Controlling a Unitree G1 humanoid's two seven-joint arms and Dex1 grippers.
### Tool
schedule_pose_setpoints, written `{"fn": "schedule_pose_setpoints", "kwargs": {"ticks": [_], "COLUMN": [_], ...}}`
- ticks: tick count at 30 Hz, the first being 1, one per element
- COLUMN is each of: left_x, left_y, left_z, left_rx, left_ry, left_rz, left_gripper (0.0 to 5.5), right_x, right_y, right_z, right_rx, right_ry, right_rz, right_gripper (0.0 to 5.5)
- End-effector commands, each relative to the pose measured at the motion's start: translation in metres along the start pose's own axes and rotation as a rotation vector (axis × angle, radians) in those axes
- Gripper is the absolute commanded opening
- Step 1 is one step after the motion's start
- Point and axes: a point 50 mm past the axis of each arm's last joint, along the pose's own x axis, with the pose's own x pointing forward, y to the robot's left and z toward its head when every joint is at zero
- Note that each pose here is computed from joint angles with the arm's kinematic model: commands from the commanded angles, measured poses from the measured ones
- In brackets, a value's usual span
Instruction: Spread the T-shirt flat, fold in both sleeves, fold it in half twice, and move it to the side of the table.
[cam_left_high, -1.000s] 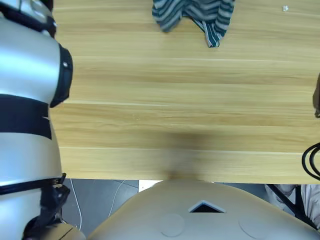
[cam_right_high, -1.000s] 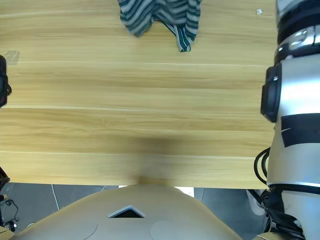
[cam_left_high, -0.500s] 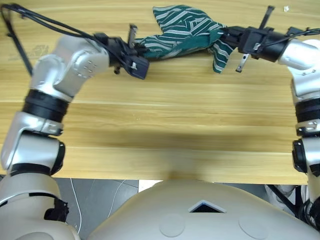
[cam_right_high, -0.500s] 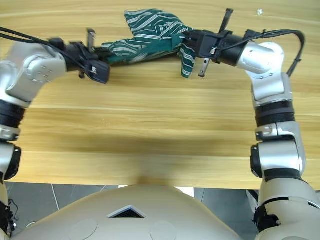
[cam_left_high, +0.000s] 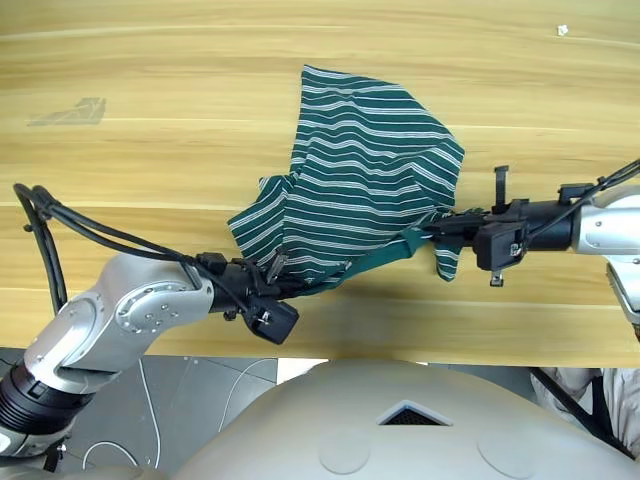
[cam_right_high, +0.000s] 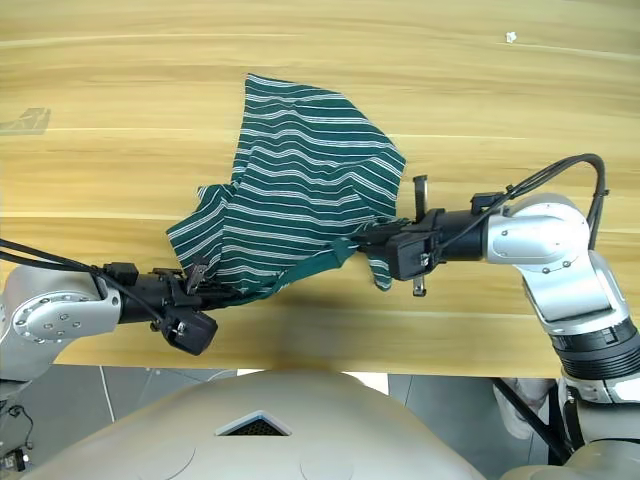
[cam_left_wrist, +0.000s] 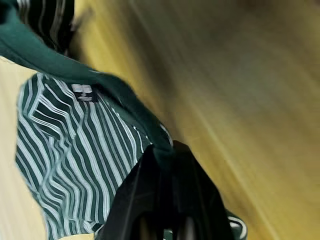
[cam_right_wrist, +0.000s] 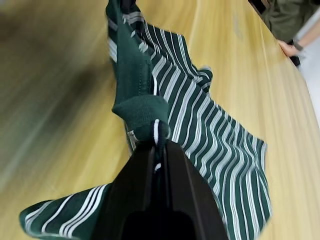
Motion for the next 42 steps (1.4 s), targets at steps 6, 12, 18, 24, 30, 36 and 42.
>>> {"fn": "schedule_pose_setpoints", "kwargs": {"ticks": [6, 12, 18, 24, 30, 36, 42], "left_x": [-0.001, -0.004, -0.013, -0.036, -0.032, 0.01, 0.037], "left_y": [0.004, 0.002, -0.003, 0.011, 0.063, 0.095, 0.094], "left_z": [-0.001, -0.007, -0.005, -0.002, -0.061, -0.087, -0.092], "left_rx": [0.008, 0.002, -0.087, -0.298, -0.3, -0.167, -0.149], "left_ry": [0.007, 0.027, -0.055, -0.253, -0.009, 0.12, 0.102], "left_rz": [-0.007, -0.05, -0.097, -0.062, 0.387, 0.566, 0.537], "left_gripper": [0.01, 1.14, 2.16, 3.15, 4.2, 4.73, 4.73], "right_x": [0.039, 0.03, 0.012, -0.002, -0.006, 0.015, 0.035], "right_y": [0.026, 0.036, 0.023, -0.006, -0.066, -0.092, -0.074], "right_z": [-0.007, -0.001, 0.016, 0.006, -0.078, -0.109, -0.133], "right_rx": [0.087, 0.256, 0.622, 0.669, 0.586, 0.681, 0.834], "right_ry": [-0.063, -0.129, -0.399, -0.429, 0.077, 0.134, 0.179], "right_rz": [0.229, 0.295, 0.277, 0.042, -0.684, -0.74, -0.631], "right_gripper": [0.04, 1.08, 1.4, 1.4, 1.4, 1.4, 1.4]}}
